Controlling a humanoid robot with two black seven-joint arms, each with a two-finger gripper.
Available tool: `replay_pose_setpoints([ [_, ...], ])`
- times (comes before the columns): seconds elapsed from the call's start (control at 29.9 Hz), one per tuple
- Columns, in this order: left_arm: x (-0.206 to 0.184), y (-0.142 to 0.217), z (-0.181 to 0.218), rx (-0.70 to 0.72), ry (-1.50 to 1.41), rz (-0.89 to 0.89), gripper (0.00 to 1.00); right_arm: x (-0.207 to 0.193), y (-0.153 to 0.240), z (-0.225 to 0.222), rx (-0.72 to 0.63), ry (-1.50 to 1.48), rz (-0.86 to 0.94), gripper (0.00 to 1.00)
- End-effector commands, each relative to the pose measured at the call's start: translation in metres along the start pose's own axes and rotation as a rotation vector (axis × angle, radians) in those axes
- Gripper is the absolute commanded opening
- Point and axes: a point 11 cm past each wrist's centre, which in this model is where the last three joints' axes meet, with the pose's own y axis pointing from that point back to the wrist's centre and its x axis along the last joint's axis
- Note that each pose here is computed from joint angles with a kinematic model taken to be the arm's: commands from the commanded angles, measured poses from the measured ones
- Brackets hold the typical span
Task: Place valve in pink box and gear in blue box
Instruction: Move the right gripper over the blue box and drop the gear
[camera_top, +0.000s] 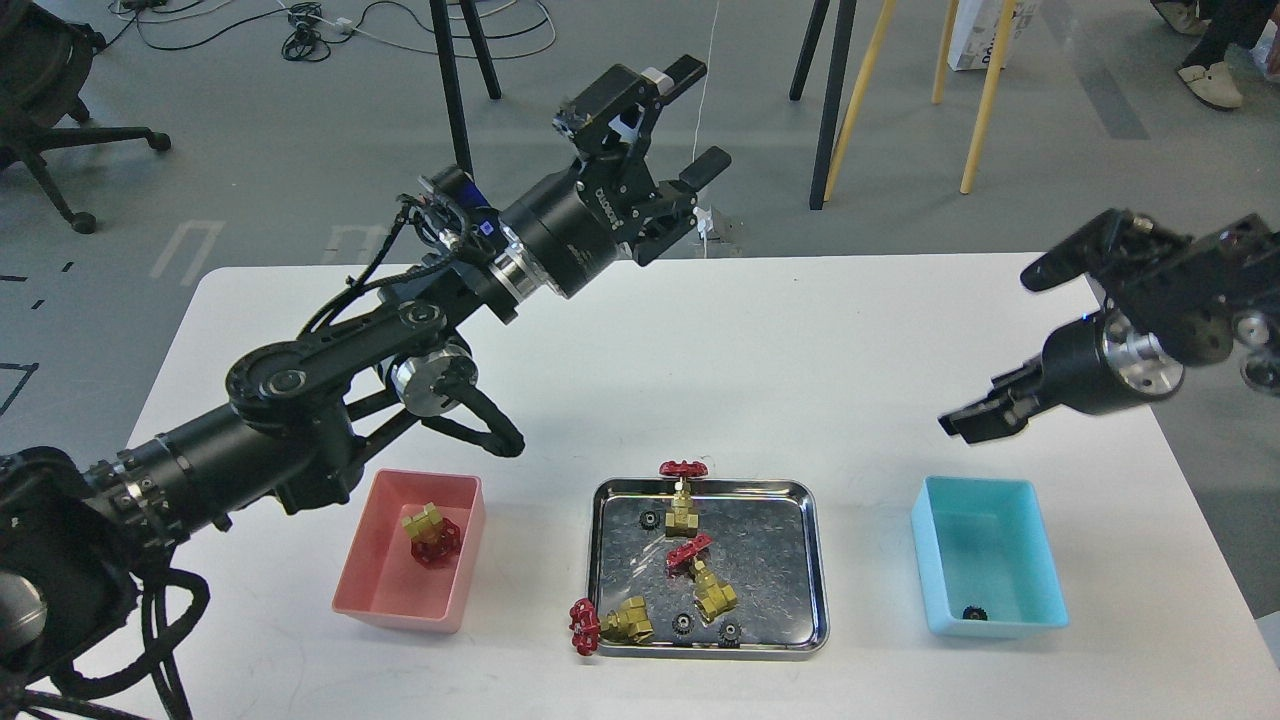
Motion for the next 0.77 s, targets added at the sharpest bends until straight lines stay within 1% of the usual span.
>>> replay_pose_setpoints([
  [0.0, 0.045, 0.011, 0.042, -0.025, -0.067, 0.013, 0.9, 0.08, 0.037, 0.014, 0.173, -0.409, 0.34, 0.83],
  [0.07, 0.067, 0.015, 0.057, -0.022, -0.064, 0.009, 0.9, 0.115, 0.062, 0.029, 0.299, -0.631, 0.52, 0.84],
  [0.13, 0.101, 0.023, 0.068, -0.027, -0.07, 0.09, 0.9, 0.14, 0.074, 0.042, 0.448, -0.854, 0.658, 0.87],
  [0.23, 0.153, 0.045, 0.088, -0.072, -0.068, 0.282, 0.9, 0.158, 0.067, 0.048, 0.69, -1.149, 0.77, 0.89],
  [0.27, 0.171, 0.058, 0.09, -0.092, -0.053, 0.359, 0.9, 0.161, 0.065, 0.051, 0.771, -1.241, 0.803, 0.9],
  [0.3, 0.186, 0.071, 0.09, -0.109, -0.035, 0.432, 0.9, 0.161, 0.059, 0.056, 0.833, -1.327, 0.832, 0.92],
  [0.37, 0.198, 0.08, 0.08, -0.132, 0.01, 0.511, 0.9, 0.152, 0.038, 0.069, 0.925, -1.485, 0.887, 0.94],
  [0.43, 0.196, 0.08, 0.063, -0.133, 0.056, 0.541, 0.91, 0.14, 0.014, 0.081, 0.976, -1.61, 0.95, 0.97],
  [0.47, 0.193, 0.078, 0.053, -0.128, 0.076, 0.543, 0.91, 0.134, -0.002, 0.084, 0.974, -1.663, 0.97, 0.99],
  [0.53, 0.184, 0.074, 0.035, -0.111, 0.109, 0.531, 0.92, 0.121, -0.032, 0.084, 0.951, -1.738, 0.985, 0.99],
  [0.6, 0.18, 0.072, 0.028, -0.106, 0.122, 0.526, 0.93, 0.11, -0.054, 0.081, 0.917, -1.783, 0.984, 0.99],
  [0.63, 0.178, 0.071, 0.027, -0.105, 0.125, 0.523, 0.94, 0.106, -0.062, 0.079, 0.911, -1.799, 0.985, 0.99],
  [0.74, 0.176, 0.068, 0.024, -0.095, 0.123, 0.513, 0.94, 0.105, -0.064, 0.079, 0.945, -1.836, 1.003, 0.99],
])
